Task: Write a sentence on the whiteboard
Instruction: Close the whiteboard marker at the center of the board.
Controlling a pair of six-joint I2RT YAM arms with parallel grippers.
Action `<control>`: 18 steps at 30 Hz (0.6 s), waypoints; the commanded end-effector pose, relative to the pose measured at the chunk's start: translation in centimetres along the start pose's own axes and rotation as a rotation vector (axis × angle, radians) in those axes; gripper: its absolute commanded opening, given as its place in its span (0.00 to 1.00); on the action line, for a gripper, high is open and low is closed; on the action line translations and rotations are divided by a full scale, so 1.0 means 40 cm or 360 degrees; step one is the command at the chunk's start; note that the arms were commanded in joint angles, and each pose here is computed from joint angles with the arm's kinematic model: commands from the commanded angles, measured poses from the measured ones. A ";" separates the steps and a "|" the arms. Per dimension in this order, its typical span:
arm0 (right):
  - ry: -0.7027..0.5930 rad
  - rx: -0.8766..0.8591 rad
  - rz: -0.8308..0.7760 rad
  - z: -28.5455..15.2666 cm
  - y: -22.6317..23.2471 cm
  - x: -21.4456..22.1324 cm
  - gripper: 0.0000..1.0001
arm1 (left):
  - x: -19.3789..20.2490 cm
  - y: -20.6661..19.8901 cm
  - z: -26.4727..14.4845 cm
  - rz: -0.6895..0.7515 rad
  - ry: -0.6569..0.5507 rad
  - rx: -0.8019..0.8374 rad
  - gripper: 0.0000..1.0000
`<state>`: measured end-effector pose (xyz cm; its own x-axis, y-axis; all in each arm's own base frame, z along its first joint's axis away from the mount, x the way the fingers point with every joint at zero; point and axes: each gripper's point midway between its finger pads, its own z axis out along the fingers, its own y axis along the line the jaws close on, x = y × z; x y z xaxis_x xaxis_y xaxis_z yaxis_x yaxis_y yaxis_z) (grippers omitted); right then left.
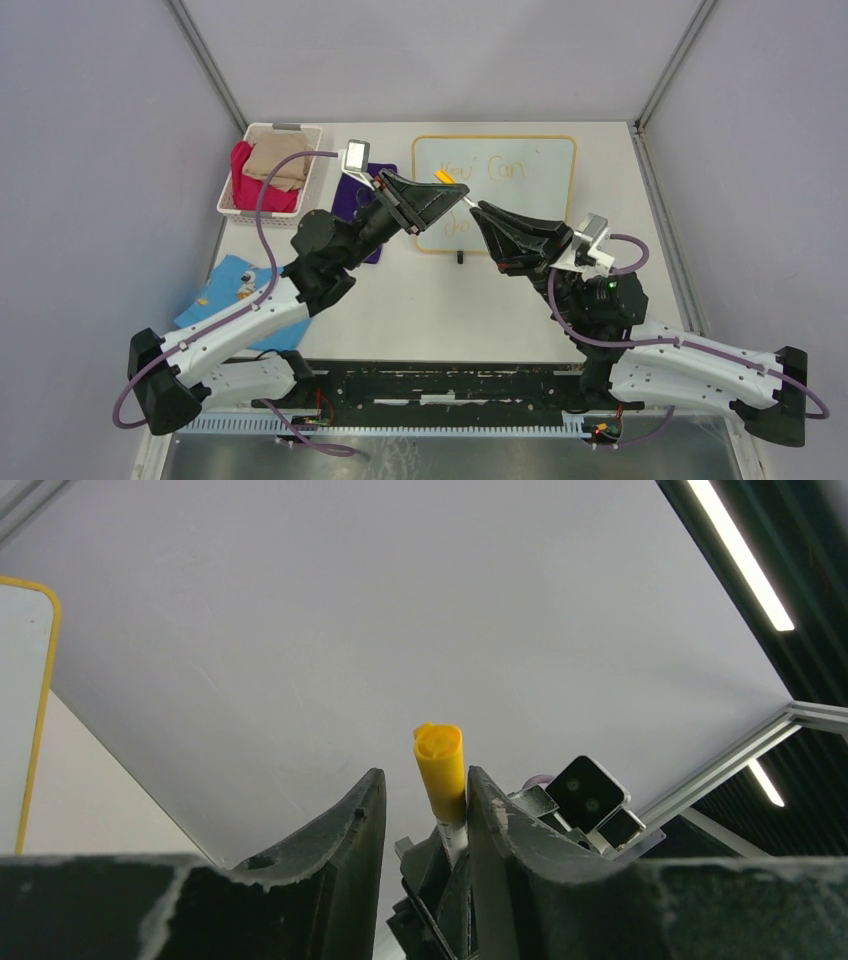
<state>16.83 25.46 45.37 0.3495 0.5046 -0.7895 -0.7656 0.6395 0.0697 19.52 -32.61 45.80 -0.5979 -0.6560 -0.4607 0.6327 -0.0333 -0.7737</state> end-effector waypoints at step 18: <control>0.0287 -0.0017 -0.0078 0.001 -0.002 0.010 0.59 | -0.013 -0.003 -0.026 0.0186 0.0036 -0.0062 0.02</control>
<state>17.18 25.98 43.96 0.3148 0.4338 -0.8442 -0.7604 0.6476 0.0492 19.27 -32.65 45.39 -0.6039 -0.6379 -0.4779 0.6339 -0.0209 -0.7731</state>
